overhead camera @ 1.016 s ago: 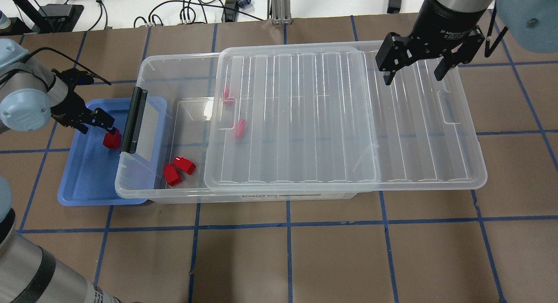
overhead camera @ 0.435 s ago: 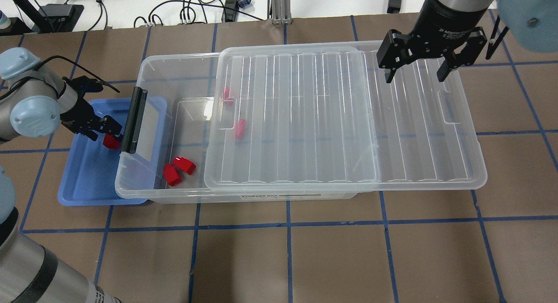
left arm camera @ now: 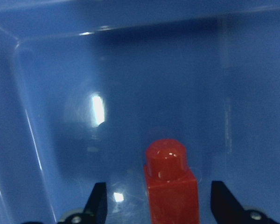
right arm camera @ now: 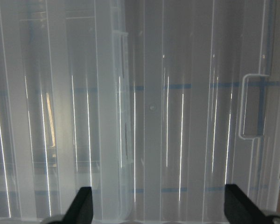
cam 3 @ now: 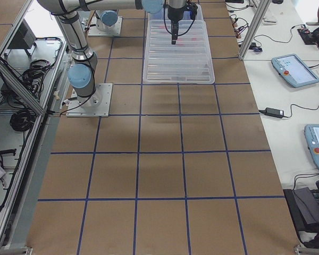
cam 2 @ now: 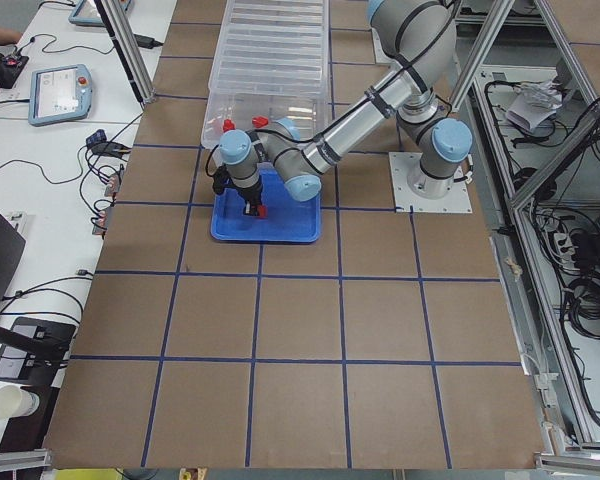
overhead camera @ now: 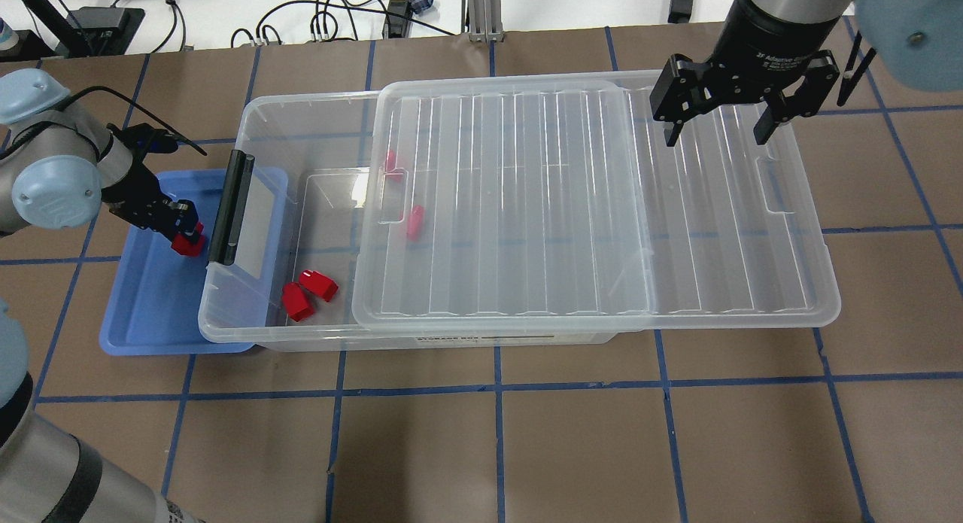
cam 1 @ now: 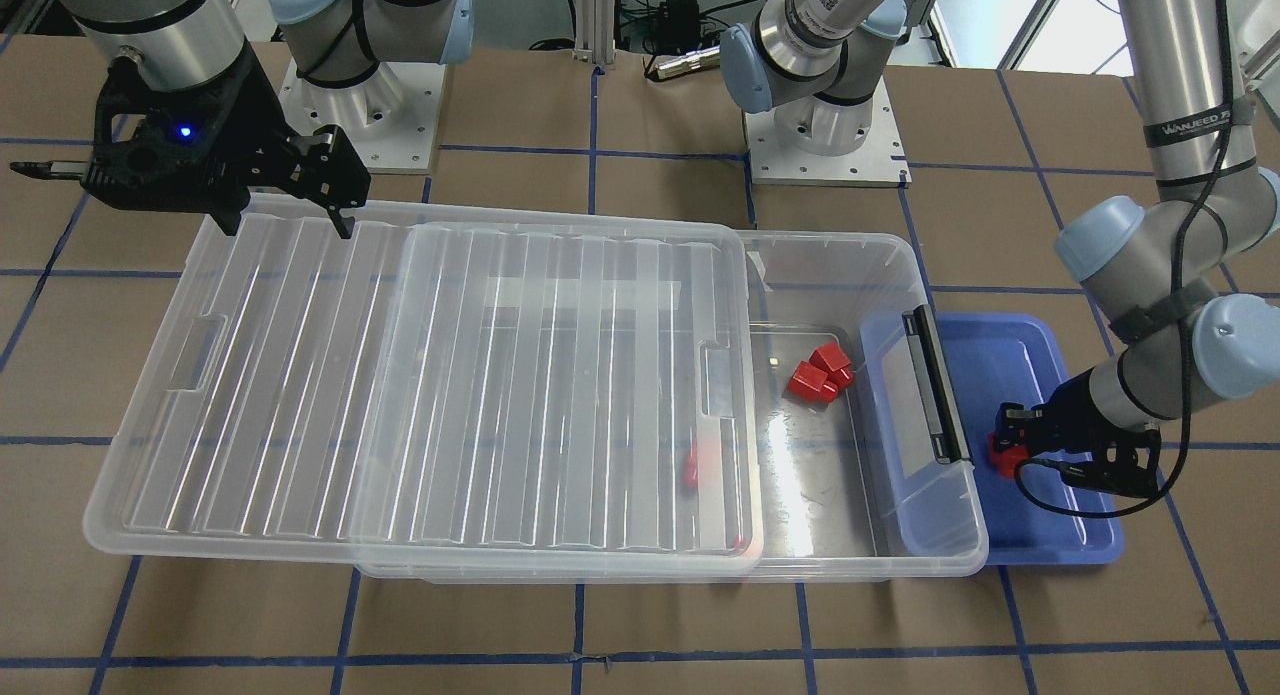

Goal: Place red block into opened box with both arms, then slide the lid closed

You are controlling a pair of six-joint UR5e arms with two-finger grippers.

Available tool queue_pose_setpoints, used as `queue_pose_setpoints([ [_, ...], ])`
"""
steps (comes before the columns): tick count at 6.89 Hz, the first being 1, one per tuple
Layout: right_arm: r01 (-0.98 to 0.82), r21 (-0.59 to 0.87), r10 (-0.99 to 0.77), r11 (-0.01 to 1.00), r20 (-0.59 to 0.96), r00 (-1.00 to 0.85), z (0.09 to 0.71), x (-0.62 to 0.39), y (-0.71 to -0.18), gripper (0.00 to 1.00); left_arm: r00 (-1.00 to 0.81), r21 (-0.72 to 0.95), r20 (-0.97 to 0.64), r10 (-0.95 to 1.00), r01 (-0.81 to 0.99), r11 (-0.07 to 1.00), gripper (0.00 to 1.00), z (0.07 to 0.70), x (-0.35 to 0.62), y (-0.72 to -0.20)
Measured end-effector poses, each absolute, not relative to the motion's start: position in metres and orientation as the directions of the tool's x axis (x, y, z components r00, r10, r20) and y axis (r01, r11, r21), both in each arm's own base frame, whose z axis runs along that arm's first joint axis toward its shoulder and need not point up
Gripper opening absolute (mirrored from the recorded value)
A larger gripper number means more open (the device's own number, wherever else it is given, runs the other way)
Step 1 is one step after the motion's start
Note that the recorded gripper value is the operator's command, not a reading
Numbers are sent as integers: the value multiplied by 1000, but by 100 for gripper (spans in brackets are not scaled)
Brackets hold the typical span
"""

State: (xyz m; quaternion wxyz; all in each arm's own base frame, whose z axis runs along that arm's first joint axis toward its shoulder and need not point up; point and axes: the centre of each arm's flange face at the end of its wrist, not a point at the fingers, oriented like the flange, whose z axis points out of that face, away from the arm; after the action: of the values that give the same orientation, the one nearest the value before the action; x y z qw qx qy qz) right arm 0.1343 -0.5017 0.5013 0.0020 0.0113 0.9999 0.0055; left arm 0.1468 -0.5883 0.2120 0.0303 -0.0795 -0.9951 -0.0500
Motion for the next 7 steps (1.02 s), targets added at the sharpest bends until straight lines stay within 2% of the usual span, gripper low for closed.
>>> queue_pose_setpoints([
  [2, 23, 11, 23, 1000, -4, -1000, 501, 134, -501, 100, -984, 120, 72, 161, 169, 978, 0, 270, 146, -594],
  [4, 23, 12, 23, 1000, -4, -1000, 501, 134, -501, 100, -983, 149, 82, 164, 175, 973, 0, 362, 128, -608],
  [5, 23, 13, 24, 1000, -4, -1000, 501, 134, -501, 100, -988, 159, 69, 135, 145, 977, 0, 405, 85, -612],
  [7, 23, 13, 23, 1000, -4, -1000, 501, 134, -502, 100, -994, 163, 34, 102, 106, 981, 0, 442, -28, -604],
])
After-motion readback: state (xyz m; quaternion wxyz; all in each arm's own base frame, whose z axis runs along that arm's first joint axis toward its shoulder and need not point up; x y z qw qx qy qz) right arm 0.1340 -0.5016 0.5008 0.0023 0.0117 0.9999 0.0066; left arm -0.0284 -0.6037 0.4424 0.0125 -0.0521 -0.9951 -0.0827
